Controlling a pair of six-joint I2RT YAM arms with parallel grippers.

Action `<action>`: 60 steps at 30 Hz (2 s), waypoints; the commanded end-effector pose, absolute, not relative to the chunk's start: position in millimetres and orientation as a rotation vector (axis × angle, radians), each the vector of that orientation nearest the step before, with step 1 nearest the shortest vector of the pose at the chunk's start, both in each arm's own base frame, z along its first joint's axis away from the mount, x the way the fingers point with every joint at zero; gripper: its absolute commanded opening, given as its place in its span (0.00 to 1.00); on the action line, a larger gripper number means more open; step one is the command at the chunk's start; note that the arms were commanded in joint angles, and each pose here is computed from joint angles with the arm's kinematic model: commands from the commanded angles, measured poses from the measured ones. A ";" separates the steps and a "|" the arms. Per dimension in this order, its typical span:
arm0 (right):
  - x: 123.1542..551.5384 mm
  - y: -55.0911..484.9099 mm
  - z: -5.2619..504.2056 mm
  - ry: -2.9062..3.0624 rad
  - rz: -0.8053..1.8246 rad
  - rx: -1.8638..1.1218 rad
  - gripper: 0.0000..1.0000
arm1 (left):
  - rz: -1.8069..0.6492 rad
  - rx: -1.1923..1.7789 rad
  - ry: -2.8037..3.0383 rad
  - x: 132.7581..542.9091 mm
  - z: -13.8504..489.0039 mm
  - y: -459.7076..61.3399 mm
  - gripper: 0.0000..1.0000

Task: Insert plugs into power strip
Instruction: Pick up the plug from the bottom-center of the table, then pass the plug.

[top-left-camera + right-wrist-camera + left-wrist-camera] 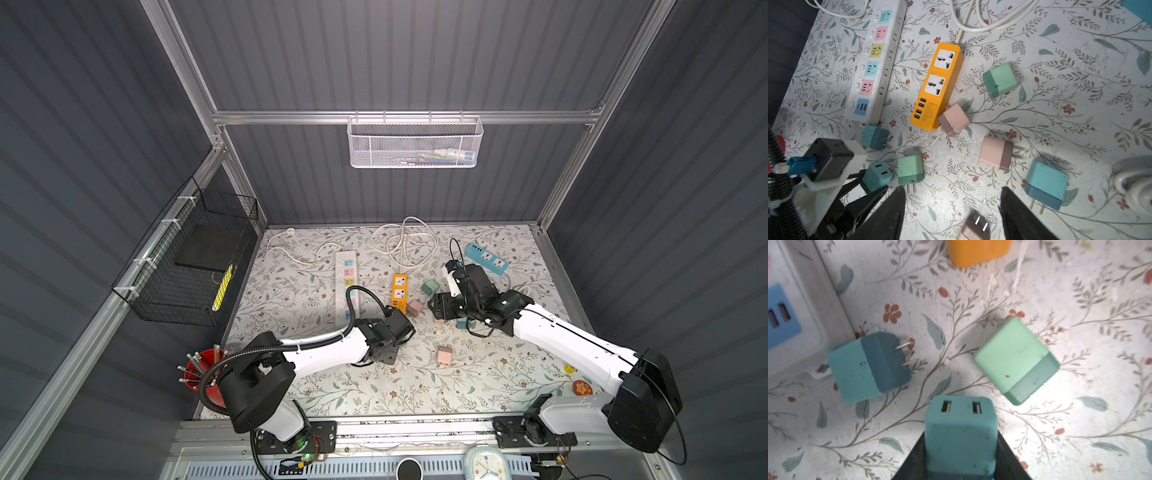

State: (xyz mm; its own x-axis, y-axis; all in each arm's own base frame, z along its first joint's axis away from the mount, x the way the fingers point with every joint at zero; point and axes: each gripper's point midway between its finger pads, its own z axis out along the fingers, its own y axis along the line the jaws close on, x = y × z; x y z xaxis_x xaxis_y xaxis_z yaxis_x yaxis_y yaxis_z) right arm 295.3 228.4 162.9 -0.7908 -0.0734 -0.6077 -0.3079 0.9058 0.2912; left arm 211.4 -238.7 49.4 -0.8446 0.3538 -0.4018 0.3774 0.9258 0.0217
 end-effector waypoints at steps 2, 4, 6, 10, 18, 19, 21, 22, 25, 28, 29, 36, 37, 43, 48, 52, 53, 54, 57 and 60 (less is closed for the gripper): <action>295.6 231.9 171.9 2.442 0.581 -0.293 0.72 | -0.268 0.596 2.497 226.7 70.3 -268.7 0.32; 293.6 233.4 176.1 2.446 0.635 -0.307 0.72 | -0.314 0.609 2.424 231.7 77.4 -276.1 0.32; 291.5 236.1 181.1 2.447 0.692 -0.328 0.72 | -0.351 0.624 2.356 235.4 84.6 -281.9 0.31; 286.6 240.3 184.9 2.460 0.771 -0.370 0.71 | -0.413 0.669 2.216 241.5 99.9 -293.6 0.31; 276.9 256.9 181.8 2.502 0.887 -0.469 0.67 | -0.435 0.813 2.073 247.4 109.3 -316.9 0.29; 276.5 258.5 181.1 2.506 0.898 -0.474 0.67 | -0.435 0.823 2.057 247.9 111.2 -318.5 0.29; 277.2 261.3 179.6 2.511 0.910 -0.484 0.65 | -0.435 0.837 2.034 248.0 113.3 -319.4 0.28; 276.8 263.2 178.7 2.517 0.923 -0.490 0.64 | -0.437 0.846 2.023 247.1 114.8 -320.3 0.28; 274.6 271.2 178.9 2.523 0.986 -0.512 0.62 | -0.446 0.872 2.001 244.6 117.7 -320.8 0.28; 273.9 276.5 173.5 2.541 1.022 -0.523 0.59 | -0.455 0.899 1.971 240.8 121.2 -320.9 0.28; 274.0 277.5 171.5 2.548 1.029 -0.525 0.59 | -0.453 0.905 1.965 240.3 121.5 -320.0 0.28; 271.9 290.0 162.7 2.570 1.131 -0.536 0.54 | -0.485 0.928 1.914 235.2 131.9 -321.5 0.28; 271.1 292.1 162.2 2.568 1.153 -0.539 0.52 | -0.485 0.933 1.911 234.8 131.7 -321.5 0.28; 266.4 296.3 152.6 2.594 1.203 -0.542 0.49 | -0.465 0.949 1.895 236.9 134.5 -321.9 0.27; 263.4 296.2 147.4 2.610 1.214 -0.540 0.46 | -0.446 0.955 1.880 239.0 136.5 -321.7 0.26; 261.0 295.0 140.4 2.631 1.211 -0.541 0.46 | -0.437 0.966 1.871 239.8 137.5 -323.0 0.26; 260.9 294.1 138.0 2.640 1.201 -0.539 0.46 | -0.430 0.969 1.870 240.5 137.5 -322.9 0.26; 259.9 293.6 135.6 2.648 1.196 -0.540 0.46 | -0.427 0.969 1.869 240.9 137.4 -322.9 0.26; 259.6 292.5 132.8 2.656 1.187 -0.539 0.46 | -0.428 0.967 1.862 241.9 140.1 -324.0 0.26; 259.4 292.5 133.7 2.650 1.189 -0.541 0.44 | -0.426 0.970 1.863 242.8 139.5 -325.2 0.26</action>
